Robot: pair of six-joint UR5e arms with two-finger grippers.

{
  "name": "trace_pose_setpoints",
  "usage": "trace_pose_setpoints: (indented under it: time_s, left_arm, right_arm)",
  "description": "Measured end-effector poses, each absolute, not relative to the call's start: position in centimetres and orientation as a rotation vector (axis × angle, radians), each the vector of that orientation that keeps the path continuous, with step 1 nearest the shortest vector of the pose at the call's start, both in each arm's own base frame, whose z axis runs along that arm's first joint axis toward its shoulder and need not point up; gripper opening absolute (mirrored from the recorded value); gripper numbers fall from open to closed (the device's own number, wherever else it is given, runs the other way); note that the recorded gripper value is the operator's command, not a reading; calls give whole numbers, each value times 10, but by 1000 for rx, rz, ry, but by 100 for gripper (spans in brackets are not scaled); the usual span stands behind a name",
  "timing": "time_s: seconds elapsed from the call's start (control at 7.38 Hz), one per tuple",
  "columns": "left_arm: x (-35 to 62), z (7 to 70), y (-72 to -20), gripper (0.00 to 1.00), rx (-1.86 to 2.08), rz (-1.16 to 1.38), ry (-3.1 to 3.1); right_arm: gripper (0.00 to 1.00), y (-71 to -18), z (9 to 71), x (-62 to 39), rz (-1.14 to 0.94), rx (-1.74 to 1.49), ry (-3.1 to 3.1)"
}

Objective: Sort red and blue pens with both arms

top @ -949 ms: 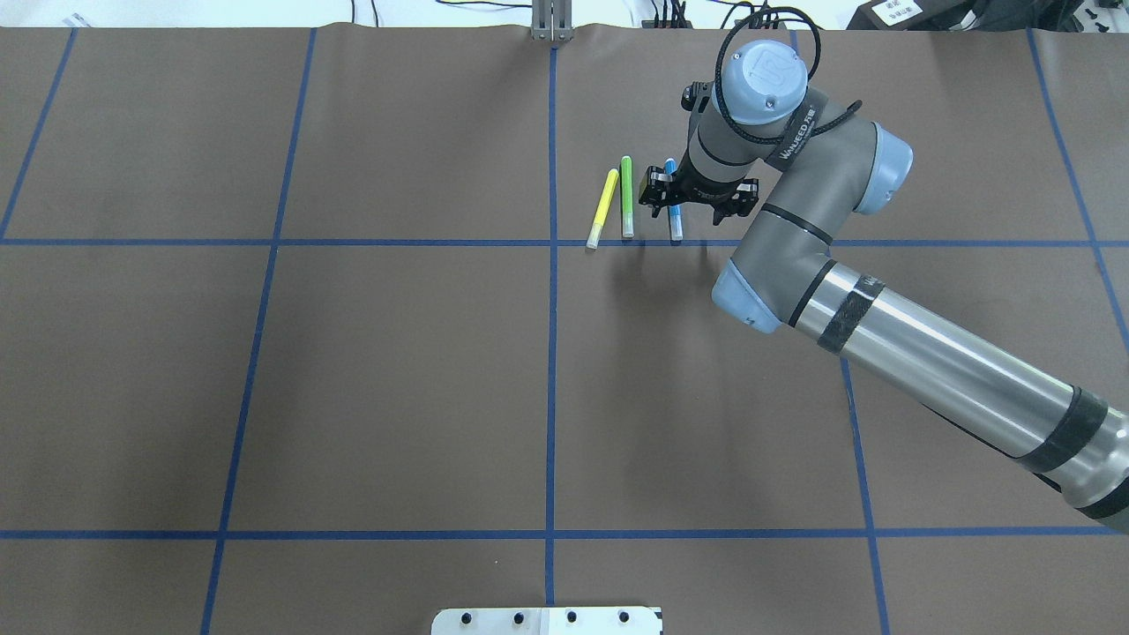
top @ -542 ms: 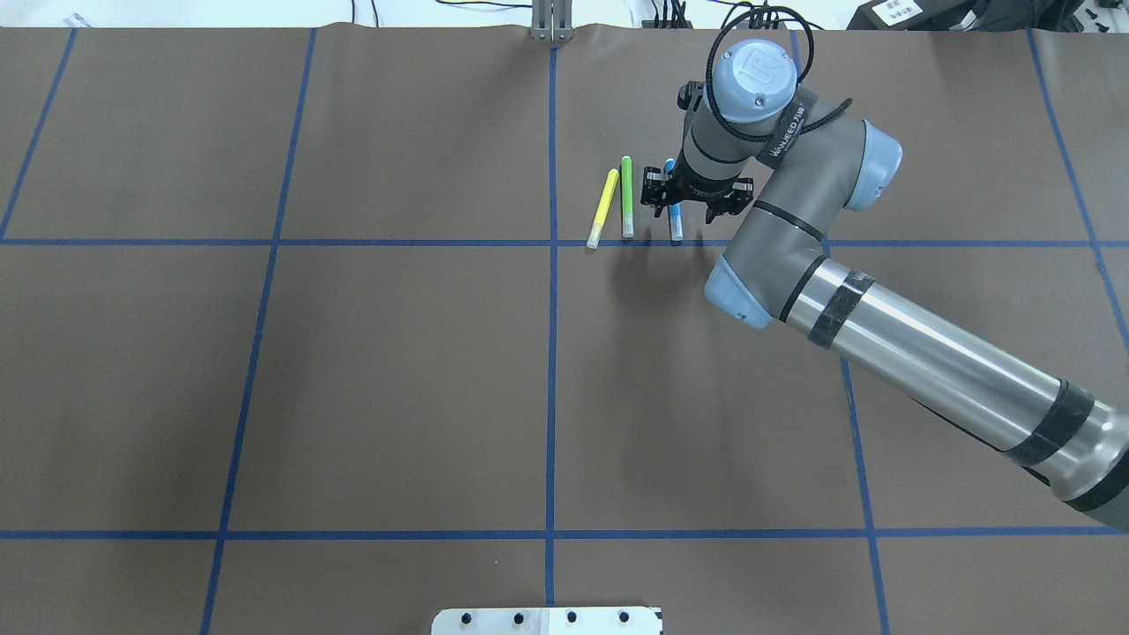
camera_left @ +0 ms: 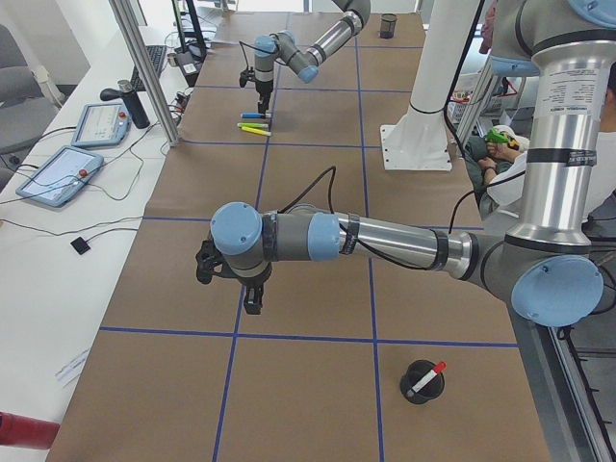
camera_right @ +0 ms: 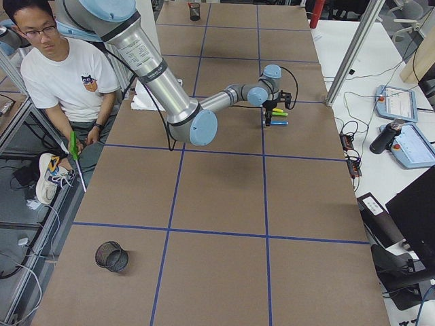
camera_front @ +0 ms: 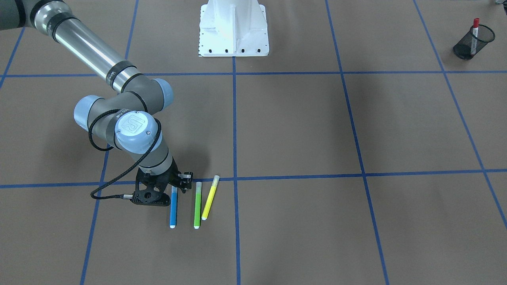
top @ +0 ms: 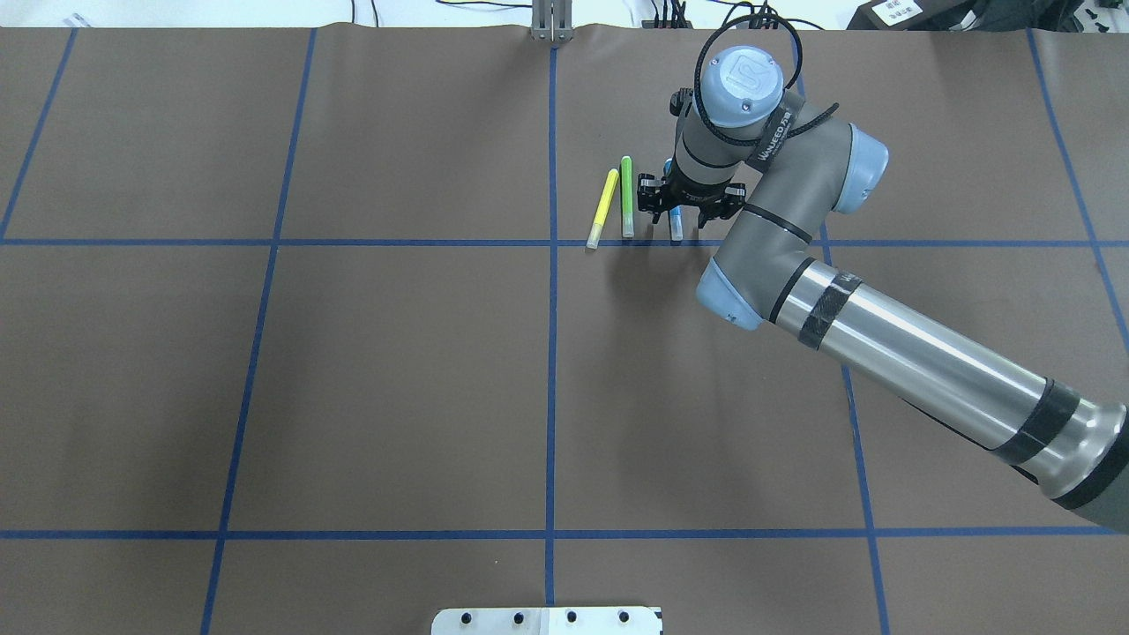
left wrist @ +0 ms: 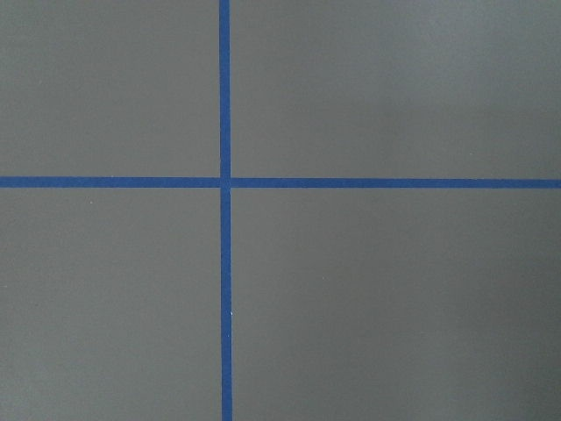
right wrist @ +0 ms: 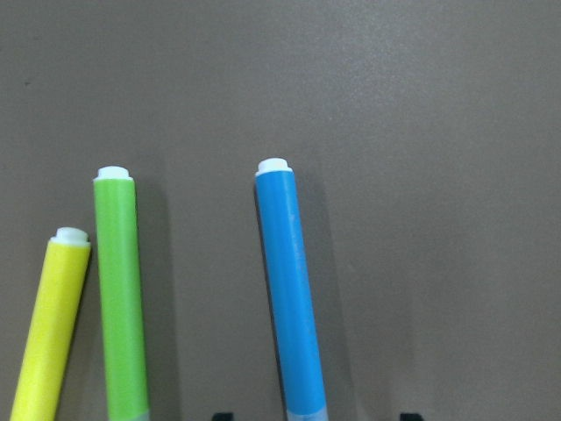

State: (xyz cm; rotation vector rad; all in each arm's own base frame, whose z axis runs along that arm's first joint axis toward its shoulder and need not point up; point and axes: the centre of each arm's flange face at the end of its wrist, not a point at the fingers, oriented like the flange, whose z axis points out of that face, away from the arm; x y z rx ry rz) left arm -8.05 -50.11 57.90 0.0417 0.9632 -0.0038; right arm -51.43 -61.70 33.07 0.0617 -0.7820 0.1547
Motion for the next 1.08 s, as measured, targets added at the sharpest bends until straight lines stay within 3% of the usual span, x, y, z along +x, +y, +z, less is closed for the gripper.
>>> trace_pose_setpoints:
  time_s: [0.14, 0.27, 0.41, 1.08]
  left_arm:
    - [-80, 579, -501, 100, 42, -4, 963]
    - [-80, 578, -501, 100, 42, -5, 963]
    - [-80, 578, -501, 100, 41, -6, 963]
    - [-80, 577, -502, 100, 32, -25, 964]
  right_arm:
    - [25, -615, 331, -517, 151, 61, -782]
    - [6, -614, 330, -518, 149, 60, -783]
    - [0, -614, 330, -518, 149, 59, -783]
    - [0, -628, 319, -485, 185, 32, -820]
